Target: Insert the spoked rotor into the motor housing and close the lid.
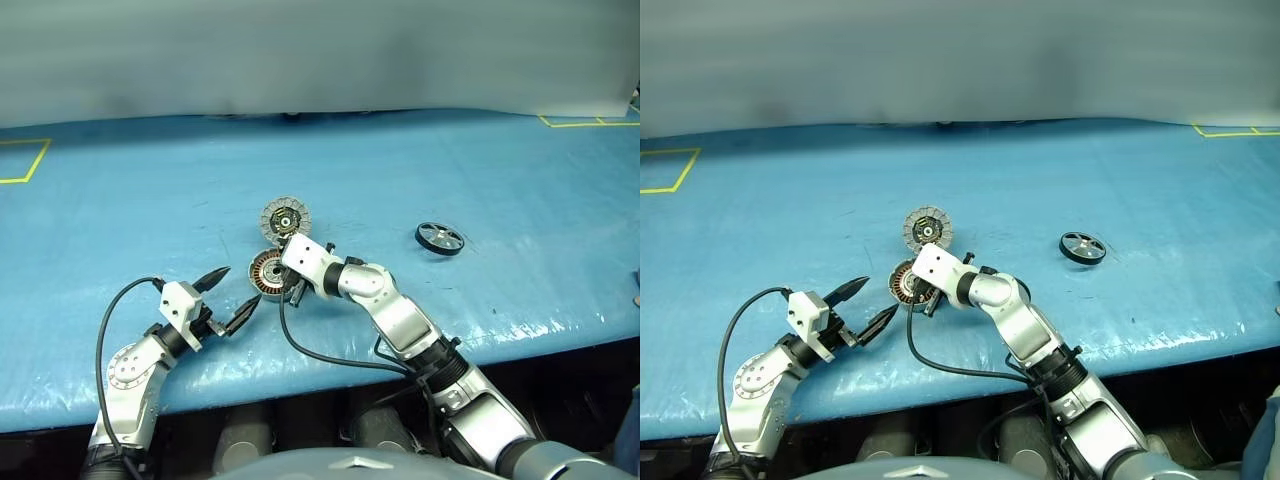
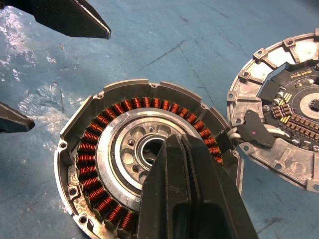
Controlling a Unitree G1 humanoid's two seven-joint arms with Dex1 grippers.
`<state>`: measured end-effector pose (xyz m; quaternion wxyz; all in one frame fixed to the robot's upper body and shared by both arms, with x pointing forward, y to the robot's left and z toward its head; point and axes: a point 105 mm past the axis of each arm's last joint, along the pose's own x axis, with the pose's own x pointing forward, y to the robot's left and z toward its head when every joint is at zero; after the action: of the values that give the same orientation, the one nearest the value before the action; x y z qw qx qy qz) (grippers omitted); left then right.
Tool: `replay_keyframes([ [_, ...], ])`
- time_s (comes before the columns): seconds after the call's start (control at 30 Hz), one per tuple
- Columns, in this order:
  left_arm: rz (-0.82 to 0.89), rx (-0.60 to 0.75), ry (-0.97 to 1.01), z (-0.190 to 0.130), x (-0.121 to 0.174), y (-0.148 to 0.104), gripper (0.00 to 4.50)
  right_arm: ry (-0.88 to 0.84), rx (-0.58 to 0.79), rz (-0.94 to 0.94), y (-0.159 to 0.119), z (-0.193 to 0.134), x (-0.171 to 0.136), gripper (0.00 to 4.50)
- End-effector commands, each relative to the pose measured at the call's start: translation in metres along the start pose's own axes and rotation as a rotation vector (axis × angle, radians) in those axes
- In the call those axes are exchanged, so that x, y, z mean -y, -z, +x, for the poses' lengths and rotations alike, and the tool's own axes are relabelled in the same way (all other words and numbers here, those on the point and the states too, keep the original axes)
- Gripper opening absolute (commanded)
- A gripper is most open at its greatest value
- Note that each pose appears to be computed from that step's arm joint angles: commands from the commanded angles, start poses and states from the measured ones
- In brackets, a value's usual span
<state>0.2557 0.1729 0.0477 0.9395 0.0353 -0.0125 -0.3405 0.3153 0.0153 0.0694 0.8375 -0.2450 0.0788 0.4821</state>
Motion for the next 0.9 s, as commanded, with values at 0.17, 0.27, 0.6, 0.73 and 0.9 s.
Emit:
replay_keyframes([
  [0.17, 0.025, 0.023, -0.002, 0.0, -0.001, -0.006, 4.5, -0.024, -0.132, -0.012, 0.032, 0.0, -0.007, 0.04],
  [0.27, 0.024, 0.023, -0.002, 0.0, -0.001, -0.005, 4.5, -0.029, -0.181, -0.007, 0.046, 0.0, -0.01, 0.04],
  [0.6, 0.021, 0.025, -0.006, -0.002, -0.001, -0.006, 4.5, -0.033, 0.014, 0.069, 0.007, -0.003, -0.009, 0.04],
  [0.73, 0.02, 0.032, -0.006, -0.003, -0.003, -0.008, 4.5, -0.02, 0.199, 0.15, -0.029, -0.015, -0.003, 0.04],
  [0.9, 0.01, 0.045, -0.004, -0.004, -0.002, -0.01, 4.5, 0.097, 0.209, 0.184, -0.026, -0.042, 0.019, 0.04],
])
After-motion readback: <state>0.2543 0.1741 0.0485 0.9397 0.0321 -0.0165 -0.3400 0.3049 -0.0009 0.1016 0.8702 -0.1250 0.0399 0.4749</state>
